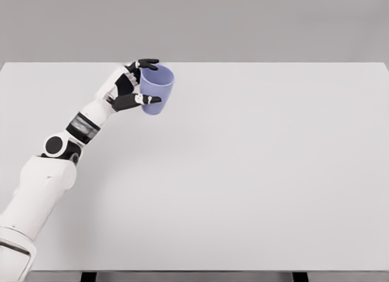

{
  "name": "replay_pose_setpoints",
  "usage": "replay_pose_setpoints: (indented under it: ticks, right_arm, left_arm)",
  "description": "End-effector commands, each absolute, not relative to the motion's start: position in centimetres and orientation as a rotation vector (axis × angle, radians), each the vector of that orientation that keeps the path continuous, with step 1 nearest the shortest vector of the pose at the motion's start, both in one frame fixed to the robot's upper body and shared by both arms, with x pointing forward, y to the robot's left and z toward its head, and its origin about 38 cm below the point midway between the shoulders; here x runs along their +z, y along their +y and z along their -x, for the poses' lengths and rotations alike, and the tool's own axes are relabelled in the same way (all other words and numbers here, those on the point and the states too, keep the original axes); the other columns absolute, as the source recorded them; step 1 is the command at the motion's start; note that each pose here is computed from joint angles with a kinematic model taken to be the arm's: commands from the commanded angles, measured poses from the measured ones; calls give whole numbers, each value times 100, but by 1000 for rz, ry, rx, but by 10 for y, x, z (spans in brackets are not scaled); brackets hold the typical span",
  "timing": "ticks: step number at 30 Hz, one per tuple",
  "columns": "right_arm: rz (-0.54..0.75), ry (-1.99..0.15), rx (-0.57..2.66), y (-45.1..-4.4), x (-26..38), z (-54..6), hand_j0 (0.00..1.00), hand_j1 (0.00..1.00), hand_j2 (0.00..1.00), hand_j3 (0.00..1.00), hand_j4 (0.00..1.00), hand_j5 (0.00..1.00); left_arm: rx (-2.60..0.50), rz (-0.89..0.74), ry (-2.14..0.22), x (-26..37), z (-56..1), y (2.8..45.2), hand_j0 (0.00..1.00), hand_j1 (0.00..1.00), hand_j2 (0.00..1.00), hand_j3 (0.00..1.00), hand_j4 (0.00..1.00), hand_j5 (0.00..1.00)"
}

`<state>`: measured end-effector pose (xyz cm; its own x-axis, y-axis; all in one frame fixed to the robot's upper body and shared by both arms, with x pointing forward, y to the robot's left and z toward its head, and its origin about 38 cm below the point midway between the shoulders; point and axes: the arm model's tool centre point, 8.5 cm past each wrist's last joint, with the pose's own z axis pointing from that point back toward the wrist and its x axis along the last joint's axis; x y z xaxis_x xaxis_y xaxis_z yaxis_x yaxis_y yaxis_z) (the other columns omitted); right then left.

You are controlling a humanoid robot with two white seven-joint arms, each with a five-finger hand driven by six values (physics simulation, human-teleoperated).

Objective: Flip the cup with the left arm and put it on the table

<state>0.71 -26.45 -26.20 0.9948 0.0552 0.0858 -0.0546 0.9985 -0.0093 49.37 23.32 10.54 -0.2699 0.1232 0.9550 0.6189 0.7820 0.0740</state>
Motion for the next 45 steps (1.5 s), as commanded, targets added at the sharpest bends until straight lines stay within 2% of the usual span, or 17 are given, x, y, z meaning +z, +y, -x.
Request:
replay_pose_setpoints:
  ticks: [1,10,12,16,17,27,35,38,40,45]
  right_arm:
    - [7,-86,55,-265,-262,-7,100,100,100,100,100,100]
    - [7,-86,55,-265,-262,-7,100,100,100,100,100,100]
    - [7,-86,55,-265,-262,-7,100,100,100,100,100,100]
    - [7,-86,55,-265,-262,-7,100,100,100,100,100,100]
    - [7,-86,55,-265,-262,-7,100,100,100,100,100,100]
    - [7,-86,55,-265,-262,-7,100,100,100,100,100,100]
    - [7,-86,55,-265,-262,-7,100,100,100,100,100,100]
    - [7,-86,55,-265,-262,-7,100,100,100,100,100,100]
    - [7,-86,55,-265,-262,-7,100,100,100,100,100,100]
    - [7,-86,55,-265,-262,-7,100,100,100,100,100,100]
  left_arm:
    - [-524,582,-1809,105,-494,228,63,63,63,63,63,63]
    - [-510,583,-1783,94,-490,227,71,71,71,71,71,71]
    - [-511,582,-1788,95,-490,228,77,77,77,77,77,77]
    - [-511,582,-1787,95,-490,228,98,98,98,98,98,98]
    - [-511,582,-1787,95,-490,228,100,100,100,100,100,100]
    - [-517,549,-1800,101,-490,248,100,100,100,100,100,100]
    - [-721,476,-1952,182,-483,289,100,100,100,100,100,100]
    - [-729,365,-1884,175,-481,332,100,100,100,100,100,100]
    - [-813,221,-1803,173,-478,371,100,100,100,100,100,100]
    - [-898,174,-1786,169,-474,373,100,100,100,100,100,100]
